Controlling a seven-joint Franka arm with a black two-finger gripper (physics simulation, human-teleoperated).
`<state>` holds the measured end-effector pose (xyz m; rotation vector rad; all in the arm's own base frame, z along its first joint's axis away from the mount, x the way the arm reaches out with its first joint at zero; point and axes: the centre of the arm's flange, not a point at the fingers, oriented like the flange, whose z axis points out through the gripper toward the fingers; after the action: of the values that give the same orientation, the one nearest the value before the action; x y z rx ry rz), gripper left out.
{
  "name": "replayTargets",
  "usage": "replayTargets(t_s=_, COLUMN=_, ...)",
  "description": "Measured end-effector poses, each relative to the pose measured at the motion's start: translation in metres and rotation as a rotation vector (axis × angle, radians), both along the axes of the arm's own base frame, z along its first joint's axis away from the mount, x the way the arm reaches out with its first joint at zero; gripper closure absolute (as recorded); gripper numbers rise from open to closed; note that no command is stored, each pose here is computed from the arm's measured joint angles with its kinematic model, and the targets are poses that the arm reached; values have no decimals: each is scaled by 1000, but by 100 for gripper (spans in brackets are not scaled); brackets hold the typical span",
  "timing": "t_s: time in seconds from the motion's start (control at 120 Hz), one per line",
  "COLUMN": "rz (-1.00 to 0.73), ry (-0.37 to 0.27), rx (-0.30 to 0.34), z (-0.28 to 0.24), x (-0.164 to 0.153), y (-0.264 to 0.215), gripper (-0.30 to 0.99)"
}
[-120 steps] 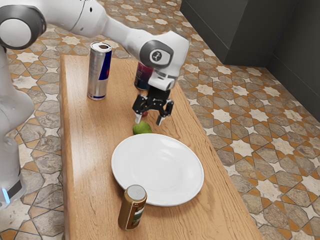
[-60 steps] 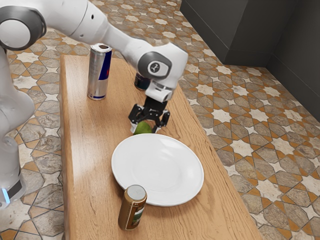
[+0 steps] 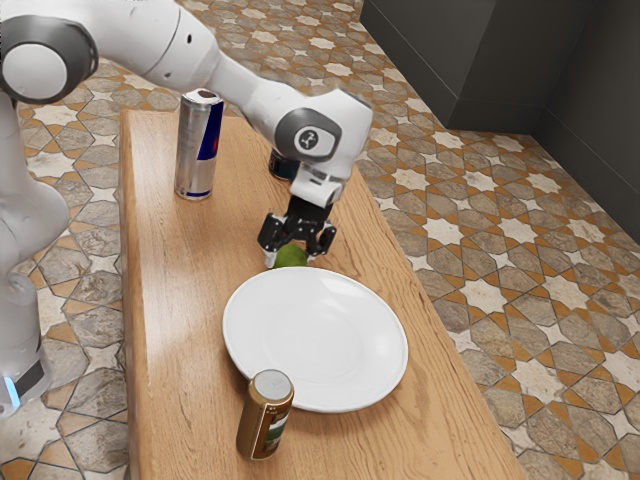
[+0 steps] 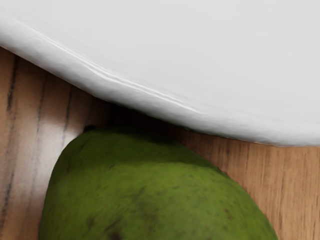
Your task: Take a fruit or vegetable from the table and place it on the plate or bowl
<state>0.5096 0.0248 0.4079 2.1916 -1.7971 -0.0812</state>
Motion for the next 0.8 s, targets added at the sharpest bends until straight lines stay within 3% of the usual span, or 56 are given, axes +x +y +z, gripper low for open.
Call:
replayTargets(t_s=0.058, rz=-1, ry=-4, rx=4, z=0, x=1, y=-2, gripper=36)
replayTargets(t_s=0.317, rz=29, ry=-39, rx=15, z=7, x=9, y=8, gripper=35)
replayTargets(t_s=0.583, rz=116, ry=-65, rx=73, z=8, x=23, y=51, gripper=35)
replayTargets(t_s=0.7, rz=154, ry=-110, rx=86, z=28, x=32, y=73, gripper=35)
replayTargets(t_s=0.8, rz=137, ry=-167, rx=52, z=68, x=34, y=68, gripper=34)
